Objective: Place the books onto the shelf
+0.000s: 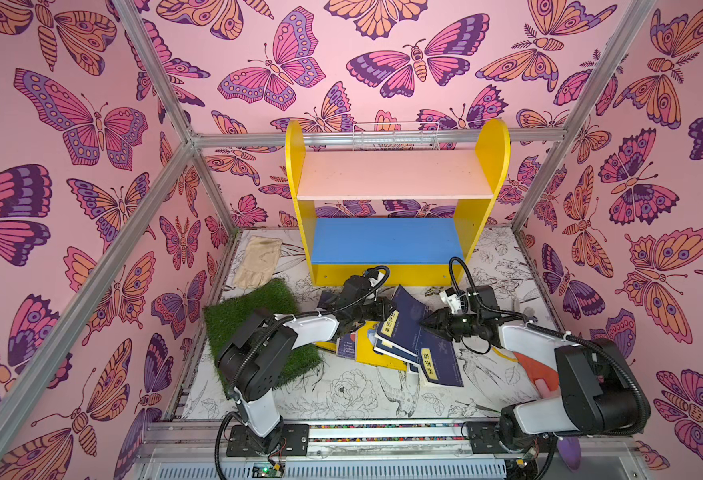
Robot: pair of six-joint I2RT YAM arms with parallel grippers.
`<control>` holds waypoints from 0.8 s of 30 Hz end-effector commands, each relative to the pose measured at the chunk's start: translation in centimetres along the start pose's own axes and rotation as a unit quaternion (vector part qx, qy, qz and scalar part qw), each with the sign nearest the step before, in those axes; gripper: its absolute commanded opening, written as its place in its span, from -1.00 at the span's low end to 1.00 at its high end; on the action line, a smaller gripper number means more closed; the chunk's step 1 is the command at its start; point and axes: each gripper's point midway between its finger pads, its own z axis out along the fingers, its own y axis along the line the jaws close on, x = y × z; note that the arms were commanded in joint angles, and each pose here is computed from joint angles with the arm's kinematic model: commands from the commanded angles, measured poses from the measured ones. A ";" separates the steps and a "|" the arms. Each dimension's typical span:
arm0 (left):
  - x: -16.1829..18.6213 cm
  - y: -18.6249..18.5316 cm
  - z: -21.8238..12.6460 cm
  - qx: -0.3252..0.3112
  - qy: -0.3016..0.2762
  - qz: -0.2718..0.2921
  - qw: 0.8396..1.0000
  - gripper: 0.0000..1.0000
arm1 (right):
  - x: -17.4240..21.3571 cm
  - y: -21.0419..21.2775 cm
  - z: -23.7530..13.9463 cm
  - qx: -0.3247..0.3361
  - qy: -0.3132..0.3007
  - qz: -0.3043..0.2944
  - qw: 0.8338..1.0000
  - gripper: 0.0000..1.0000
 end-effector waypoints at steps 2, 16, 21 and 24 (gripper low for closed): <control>2.3 3.3 0.0 -0.051 0.025 -0.019 0.998 -1.00 | 0.7 -0.1 0.8 -0.002 0.022 -0.001 1.000 -0.24; 3.3 3.9 0.5 -0.056 0.035 -0.013 0.998 -1.00 | -1.0 7.4 -0.7 -0.135 -0.007 -0.051 0.990 -0.24; 3.6 3.4 0.7 -0.051 0.038 0.001 0.998 -1.00 | -0.5 8.2 -0.6 -0.144 0.001 -0.062 0.988 -0.30; 3.7 3.1 0.9 -0.047 0.040 0.008 0.998 -1.00 | -0.3 8.2 -0.1 -0.144 0.011 -0.062 0.988 -0.31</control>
